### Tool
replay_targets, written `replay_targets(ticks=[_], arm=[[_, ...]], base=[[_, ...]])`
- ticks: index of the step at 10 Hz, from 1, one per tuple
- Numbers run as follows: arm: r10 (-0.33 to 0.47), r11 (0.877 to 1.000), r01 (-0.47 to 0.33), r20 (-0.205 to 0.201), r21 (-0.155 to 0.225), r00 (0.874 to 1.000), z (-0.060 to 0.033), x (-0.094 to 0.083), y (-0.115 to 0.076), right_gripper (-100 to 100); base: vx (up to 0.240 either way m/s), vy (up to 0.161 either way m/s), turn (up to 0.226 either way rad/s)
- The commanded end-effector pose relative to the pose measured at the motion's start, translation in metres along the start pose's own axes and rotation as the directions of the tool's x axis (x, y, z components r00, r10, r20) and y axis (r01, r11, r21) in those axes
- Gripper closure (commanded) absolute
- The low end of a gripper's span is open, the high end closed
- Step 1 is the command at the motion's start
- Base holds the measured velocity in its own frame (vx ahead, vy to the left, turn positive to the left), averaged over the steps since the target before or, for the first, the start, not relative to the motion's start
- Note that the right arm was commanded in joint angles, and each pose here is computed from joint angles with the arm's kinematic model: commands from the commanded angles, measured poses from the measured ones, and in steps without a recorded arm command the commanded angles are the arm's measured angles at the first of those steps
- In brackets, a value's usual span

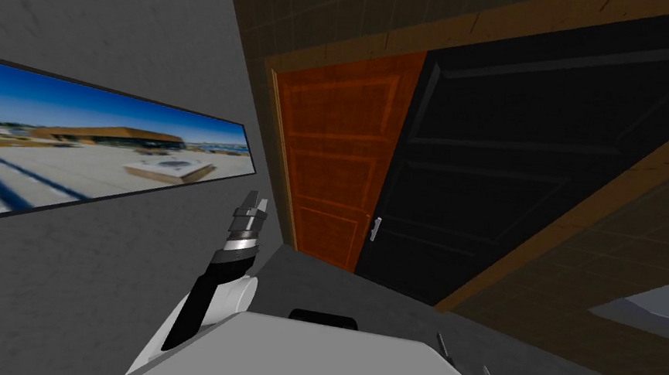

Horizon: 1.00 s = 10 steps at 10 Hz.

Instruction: Pull the door open

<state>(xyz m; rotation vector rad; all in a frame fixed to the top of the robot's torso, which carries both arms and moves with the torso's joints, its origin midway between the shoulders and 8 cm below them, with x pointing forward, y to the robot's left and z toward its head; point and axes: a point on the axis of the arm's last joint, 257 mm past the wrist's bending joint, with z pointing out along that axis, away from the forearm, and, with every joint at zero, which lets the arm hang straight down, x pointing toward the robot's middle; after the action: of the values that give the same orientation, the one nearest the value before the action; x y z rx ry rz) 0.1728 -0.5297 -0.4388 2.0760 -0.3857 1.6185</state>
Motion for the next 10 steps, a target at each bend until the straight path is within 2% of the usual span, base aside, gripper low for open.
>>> replay_targets(ticks=[1,3,5,10], arm=[[0.014,1.0,-0.014,-0.017,0.01,1.0,0.008,0.006,-0.01,-100],[0.036,0.999,-0.035,-0.043,0.031,0.998,0.0192,0.016,-0.027,-100],[0.052,0.998,-0.049,-0.061,0.047,0.997,0.026,0.023,-0.04,-100],[0.122,0.987,-0.104,-0.137,0.126,0.983,0.0523,0.059,-0.098,-100]], base=[[0.199,-0.016,0.081],[0.19,-0.025,0.114],[0.163,-0.039,0.088],[0.219,-0.028,0.121]])
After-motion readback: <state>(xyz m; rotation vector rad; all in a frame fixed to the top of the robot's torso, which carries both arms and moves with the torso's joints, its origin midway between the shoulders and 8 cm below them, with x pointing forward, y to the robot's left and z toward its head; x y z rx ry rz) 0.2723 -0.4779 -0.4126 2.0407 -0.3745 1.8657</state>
